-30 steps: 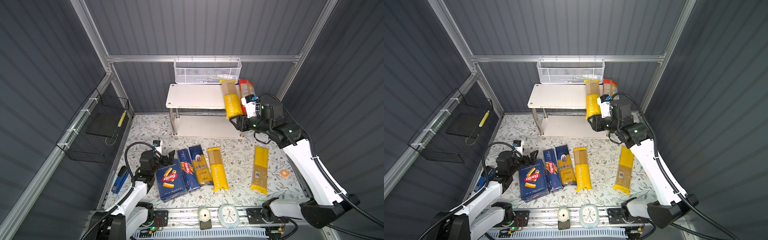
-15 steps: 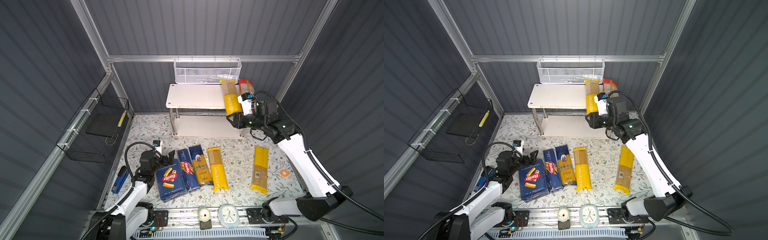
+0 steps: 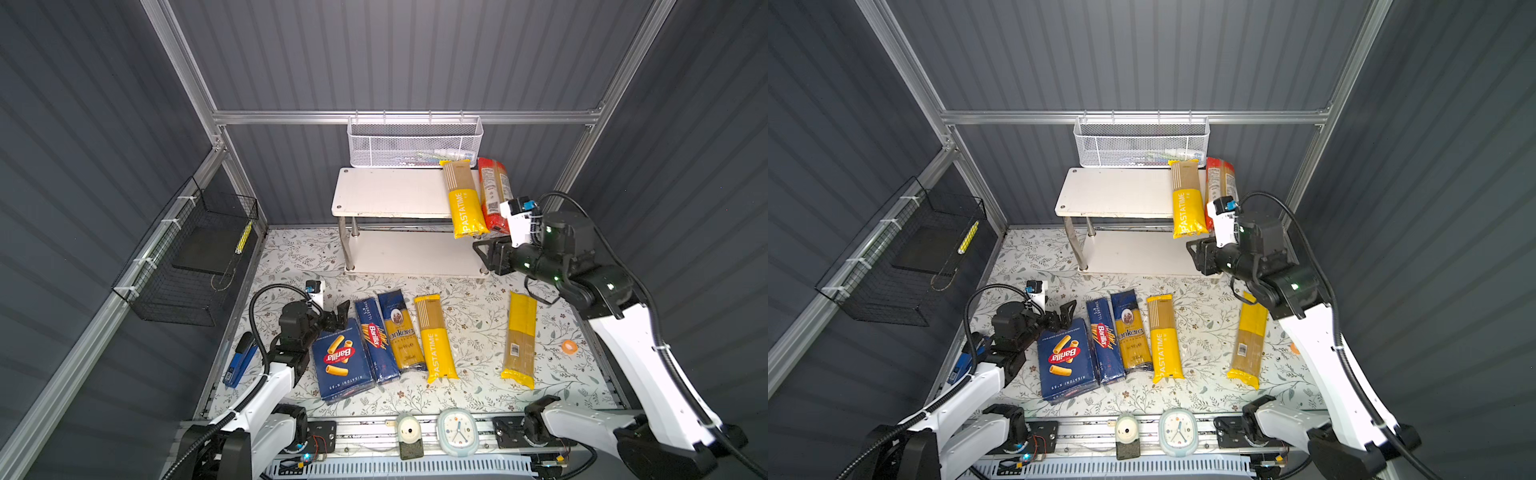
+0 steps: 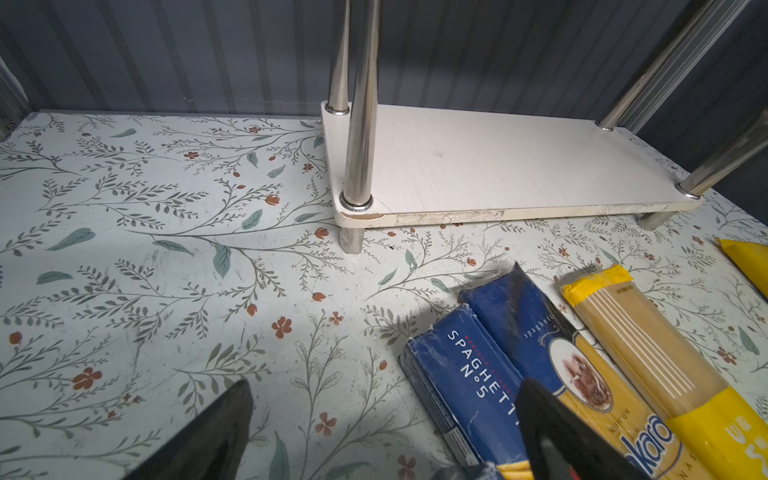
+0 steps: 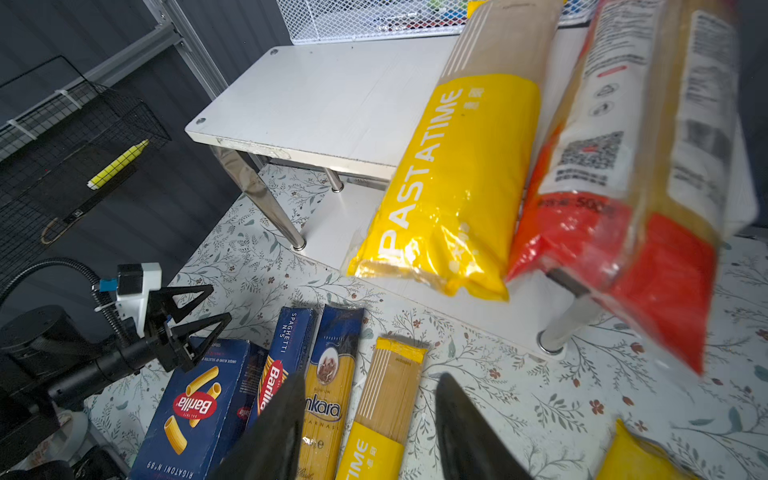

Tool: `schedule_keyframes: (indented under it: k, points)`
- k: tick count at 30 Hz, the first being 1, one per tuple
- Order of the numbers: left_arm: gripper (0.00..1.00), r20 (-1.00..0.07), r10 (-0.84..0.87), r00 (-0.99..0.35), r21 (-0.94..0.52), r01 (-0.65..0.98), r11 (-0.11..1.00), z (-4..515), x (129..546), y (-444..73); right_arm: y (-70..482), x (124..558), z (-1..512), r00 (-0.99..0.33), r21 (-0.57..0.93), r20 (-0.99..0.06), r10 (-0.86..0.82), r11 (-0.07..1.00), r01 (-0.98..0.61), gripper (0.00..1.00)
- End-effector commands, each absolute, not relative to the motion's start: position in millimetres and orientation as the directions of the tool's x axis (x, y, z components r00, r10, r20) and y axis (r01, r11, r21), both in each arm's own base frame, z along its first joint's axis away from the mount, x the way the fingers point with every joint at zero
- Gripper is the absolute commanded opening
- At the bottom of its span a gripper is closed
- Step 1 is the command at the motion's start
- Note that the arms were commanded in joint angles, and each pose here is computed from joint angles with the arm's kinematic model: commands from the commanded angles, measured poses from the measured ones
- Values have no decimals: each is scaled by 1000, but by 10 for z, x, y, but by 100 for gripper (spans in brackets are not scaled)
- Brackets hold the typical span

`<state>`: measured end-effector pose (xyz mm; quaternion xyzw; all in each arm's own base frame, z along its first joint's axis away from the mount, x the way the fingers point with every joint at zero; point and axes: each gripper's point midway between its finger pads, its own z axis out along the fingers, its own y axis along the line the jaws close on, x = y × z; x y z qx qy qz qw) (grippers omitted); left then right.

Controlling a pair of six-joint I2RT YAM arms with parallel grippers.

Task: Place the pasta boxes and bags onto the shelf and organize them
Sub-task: 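Withdraw the right gripper from the shelf down toward the table, then move the open right gripper over the yellow PASTATIME spaghetti bag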

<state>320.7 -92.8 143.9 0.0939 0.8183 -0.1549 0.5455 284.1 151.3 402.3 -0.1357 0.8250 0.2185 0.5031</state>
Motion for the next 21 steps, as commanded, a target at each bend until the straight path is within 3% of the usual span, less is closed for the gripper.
schedule_keyframes:
  k: [1, 5, 10, 16, 21]
  points:
    - [100, -928, -18, -373, -150, 329, 932, 1499, 3235, -940, 1453, 2556, 3893, -464, 218, -885, -29, 855, -470, 54]
    - [99, -927, -19, -374, -150, 325, 934, 1494, 3234, -933, 1342, 2340, 3560, -498, 182, -863, -91, 862, -472, 56]
    - [100, -929, -21, -368, -149, 322, 935, 1501, 3221, -926, 1363, 2221, 3090, -585, 274, -810, -42, 854, -442, 58]
    - [100, -927, -22, -376, -151, 318, 936, 1491, 3239, -923, 1423, 2247, 2590, -666, 379, -744, 48, 852, -361, 58]
    - [100, -925, -20, -379, -151, 319, 936, 1486, 3248, -927, 1621, 2326, 2151, -726, 372, -688, 8, 863, -343, 60]
